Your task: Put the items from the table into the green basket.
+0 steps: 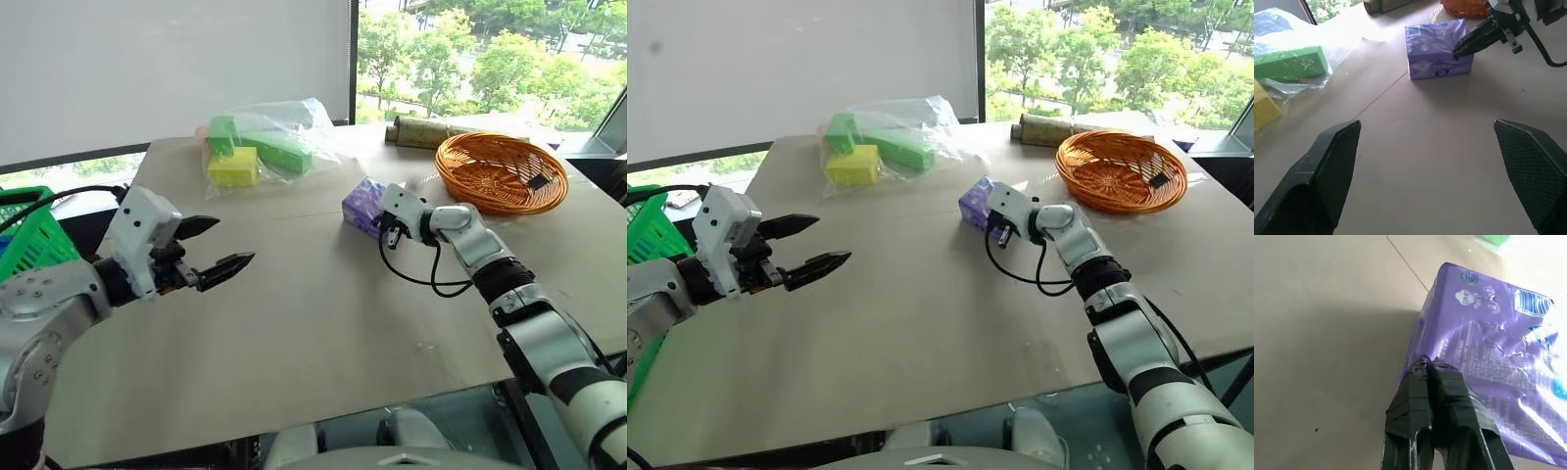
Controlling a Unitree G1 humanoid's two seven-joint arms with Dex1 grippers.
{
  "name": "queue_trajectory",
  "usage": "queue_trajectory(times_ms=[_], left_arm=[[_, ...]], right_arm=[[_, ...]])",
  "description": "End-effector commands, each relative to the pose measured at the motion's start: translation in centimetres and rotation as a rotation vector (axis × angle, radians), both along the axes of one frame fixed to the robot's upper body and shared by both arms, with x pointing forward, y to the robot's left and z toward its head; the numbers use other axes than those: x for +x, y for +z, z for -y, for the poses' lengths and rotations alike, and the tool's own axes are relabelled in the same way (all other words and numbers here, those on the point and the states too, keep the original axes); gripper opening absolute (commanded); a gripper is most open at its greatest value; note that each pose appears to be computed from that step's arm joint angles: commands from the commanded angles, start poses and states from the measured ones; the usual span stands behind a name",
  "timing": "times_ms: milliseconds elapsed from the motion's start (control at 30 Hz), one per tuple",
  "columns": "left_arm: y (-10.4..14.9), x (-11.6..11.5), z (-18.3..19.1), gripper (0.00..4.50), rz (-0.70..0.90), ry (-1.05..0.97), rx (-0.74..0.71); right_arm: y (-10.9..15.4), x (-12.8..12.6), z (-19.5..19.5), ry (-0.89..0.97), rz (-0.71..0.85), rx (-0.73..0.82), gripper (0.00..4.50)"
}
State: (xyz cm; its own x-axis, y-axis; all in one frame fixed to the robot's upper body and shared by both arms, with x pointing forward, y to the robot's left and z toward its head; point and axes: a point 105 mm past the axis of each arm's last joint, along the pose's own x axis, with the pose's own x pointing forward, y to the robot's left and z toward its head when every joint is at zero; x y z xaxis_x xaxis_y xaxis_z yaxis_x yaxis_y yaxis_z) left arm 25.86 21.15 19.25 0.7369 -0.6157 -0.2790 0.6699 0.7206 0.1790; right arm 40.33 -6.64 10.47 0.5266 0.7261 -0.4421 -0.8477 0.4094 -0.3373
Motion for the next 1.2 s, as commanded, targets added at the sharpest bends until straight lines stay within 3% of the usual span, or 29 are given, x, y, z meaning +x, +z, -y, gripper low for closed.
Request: queue_trajectory(times_ms=[33,200,367,500,633,767,900,1033,1200], left_arm=[[0.2,1.3,1.1,4.5,0.049,-0.043,0.01],[-0.4,6.2,3.9,4.5,0.102,-0.206,0.125],[-0.9,12.2,8.0,4.5,0.214,-0.376,0.289],[-1.5,15.4,12.8,4.5,0.303,-0.52,0.422],[-3.8,16.1,14.6,4.5,0.299,-0.617,0.642],[-6.1,16.6,13.5,4.5,0.287,-0.639,0.89],[-6.6,17.5,12.7,4.5,0.313,-0.585,1.004],[-6.1,18.2,13.6,4.5,0.343,-0.504,0.953],[-8.0,18.1,13.7,4.5,0.31,-0.508,1.033]], right_arm=[[4.2,-1.7,-0.6,0.095,-0.015,0.163,1.31],[7.5,-6.1,2.0,0.182,-0.051,0.273,3.57],[8.7,-8.6,4.0,0.154,-0.08,0.298,3.57],[9.2,-10.4,5.0,0.094,-0.101,0.329,3.57],[9.5,-10.5,6.7,-0.049,-0.063,0.357,3.57],[9.7,-11.2,8.4,-0.141,-0.049,0.375,3.57],[10.0,-11.9,10.0,-0.215,-0.045,0.384,3.57],[9.8,-12.2,10.3,-0.232,-0.051,0.385,3.57],[9.8,-12.4,10.1,-0.23,-0.056,0.4,3.57]])
